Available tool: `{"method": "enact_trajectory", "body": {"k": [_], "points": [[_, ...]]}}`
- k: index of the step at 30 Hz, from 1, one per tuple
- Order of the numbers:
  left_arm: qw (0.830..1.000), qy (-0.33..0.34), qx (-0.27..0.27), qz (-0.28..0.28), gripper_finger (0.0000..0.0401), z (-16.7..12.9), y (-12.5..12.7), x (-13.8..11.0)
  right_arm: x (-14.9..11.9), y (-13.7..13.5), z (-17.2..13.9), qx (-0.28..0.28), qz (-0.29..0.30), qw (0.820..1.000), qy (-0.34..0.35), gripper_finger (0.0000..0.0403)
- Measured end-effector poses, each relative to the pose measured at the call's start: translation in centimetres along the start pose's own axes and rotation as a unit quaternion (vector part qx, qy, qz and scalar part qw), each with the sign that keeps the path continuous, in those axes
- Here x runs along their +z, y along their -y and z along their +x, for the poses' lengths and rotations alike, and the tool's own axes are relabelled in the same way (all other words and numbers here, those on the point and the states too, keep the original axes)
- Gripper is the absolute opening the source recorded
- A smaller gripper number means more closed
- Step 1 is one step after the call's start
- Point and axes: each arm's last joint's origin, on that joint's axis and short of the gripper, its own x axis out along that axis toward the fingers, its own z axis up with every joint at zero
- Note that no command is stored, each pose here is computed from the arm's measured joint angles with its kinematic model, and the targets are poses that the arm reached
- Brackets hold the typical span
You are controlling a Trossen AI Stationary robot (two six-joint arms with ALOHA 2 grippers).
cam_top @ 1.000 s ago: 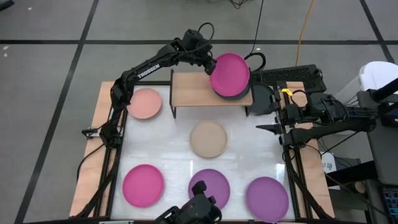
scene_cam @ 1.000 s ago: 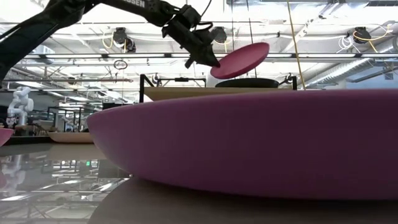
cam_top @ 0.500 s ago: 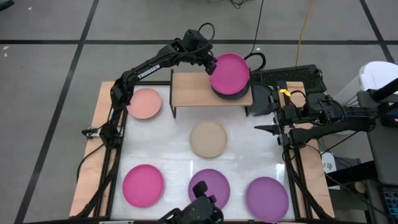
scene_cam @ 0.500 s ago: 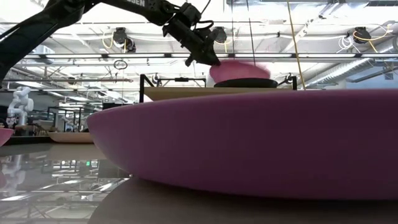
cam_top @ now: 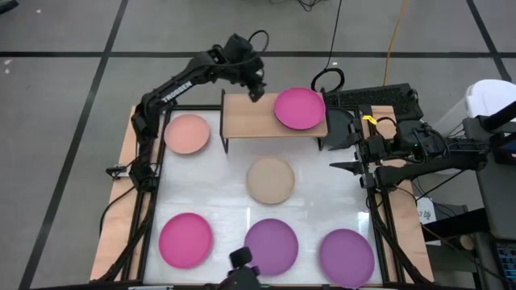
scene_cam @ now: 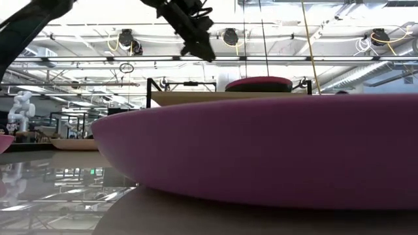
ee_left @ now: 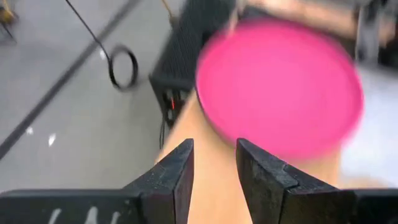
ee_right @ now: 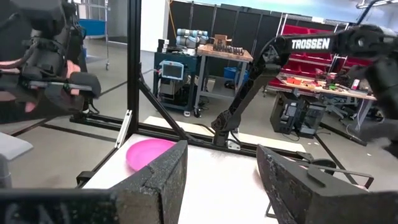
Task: Place and stack plates onto a shelf
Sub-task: Adjust the shelf on the table
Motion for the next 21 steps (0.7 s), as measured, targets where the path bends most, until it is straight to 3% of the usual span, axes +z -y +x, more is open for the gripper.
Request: {"method": "enact_trajectory", "body": {"k": [3, 8, 12, 21], "points": [[0.997, -0.079, -0.008, 0.019, 0.0124, -0.6, 0.7, -1.4, 0.0, 0.0, 0.0, 0.0, 0.0, 1.0, 0.0, 0.0173], [0.972, -0.224, 0.048, 0.052, 0.0124, -1.0, 1.2, -4.0, 0.0, 0.0, 0.0, 0.0, 0.0, 1.0, 0.002, 0.0173], [0.954, -0.289, 0.045, 0.061, 0.0124, -0.2, 1.4, -5.8, 0.0, 0.0, 0.0, 0.0, 0.004, 1.0, 0.002, 0.0173], [0.924, -0.363, 0.034, 0.115, 0.0124, 3.0, 1.4, -9.8, 0.0, 0.0, 0.1, -0.001, 0.003, 1.0, 0.001, 0.0173]]}}
